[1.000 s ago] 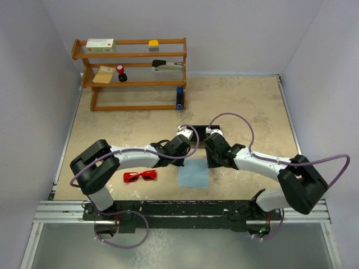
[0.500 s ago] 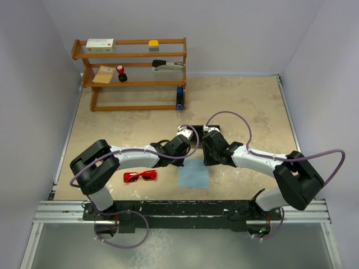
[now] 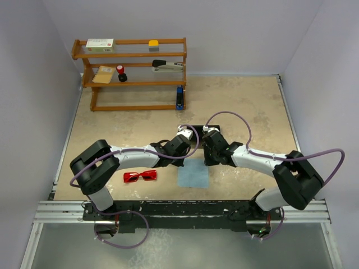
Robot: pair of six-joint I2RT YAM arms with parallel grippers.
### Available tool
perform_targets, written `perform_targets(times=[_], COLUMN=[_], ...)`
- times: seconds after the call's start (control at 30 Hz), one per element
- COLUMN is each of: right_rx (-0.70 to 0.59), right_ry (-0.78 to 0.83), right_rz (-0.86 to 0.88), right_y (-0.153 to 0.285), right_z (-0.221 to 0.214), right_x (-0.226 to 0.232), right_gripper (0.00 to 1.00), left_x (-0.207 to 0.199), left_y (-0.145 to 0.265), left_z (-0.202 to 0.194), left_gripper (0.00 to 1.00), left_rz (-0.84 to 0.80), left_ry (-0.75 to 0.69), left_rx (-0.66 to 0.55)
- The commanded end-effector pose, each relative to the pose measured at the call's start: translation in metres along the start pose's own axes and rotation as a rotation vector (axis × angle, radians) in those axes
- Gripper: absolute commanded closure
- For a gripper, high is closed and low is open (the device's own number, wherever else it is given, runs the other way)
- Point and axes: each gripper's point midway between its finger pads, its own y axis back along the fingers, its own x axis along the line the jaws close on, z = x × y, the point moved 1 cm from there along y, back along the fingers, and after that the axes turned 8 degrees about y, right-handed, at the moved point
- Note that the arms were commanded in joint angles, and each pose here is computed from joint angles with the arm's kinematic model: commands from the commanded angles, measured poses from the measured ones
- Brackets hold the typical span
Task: Organize the sunglasses
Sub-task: Fold the glasses cleaning cloth at the center of the board.
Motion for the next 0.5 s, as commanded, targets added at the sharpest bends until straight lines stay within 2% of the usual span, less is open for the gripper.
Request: perform_targets(times=[0.0, 0.1, 0.47], right_rx=[-0.031, -0.032, -0.069], right_ry=[-0.008, -0.002, 0.034], right_rz=[0.007, 0.005, 0.013], right_y=[0.000, 0.000, 0.011], right_z=[0.012, 0.014, 0.029], right_x=[0.003, 0.003, 0.005], right_gripper=[0.94, 1.00, 1.00], left_x=[-0.009, -0.010, -0.014], left_y=[0.012, 0.012, 0.019], left_z=[0.018, 0.019, 0.029], left_gripper=[1.00, 1.00, 1.00], left_rz=[-0.030, -0.032, -0.039], left_ry=[0.006, 0.008, 0.008], left_rx=[-0.058, -0.060, -0.084])
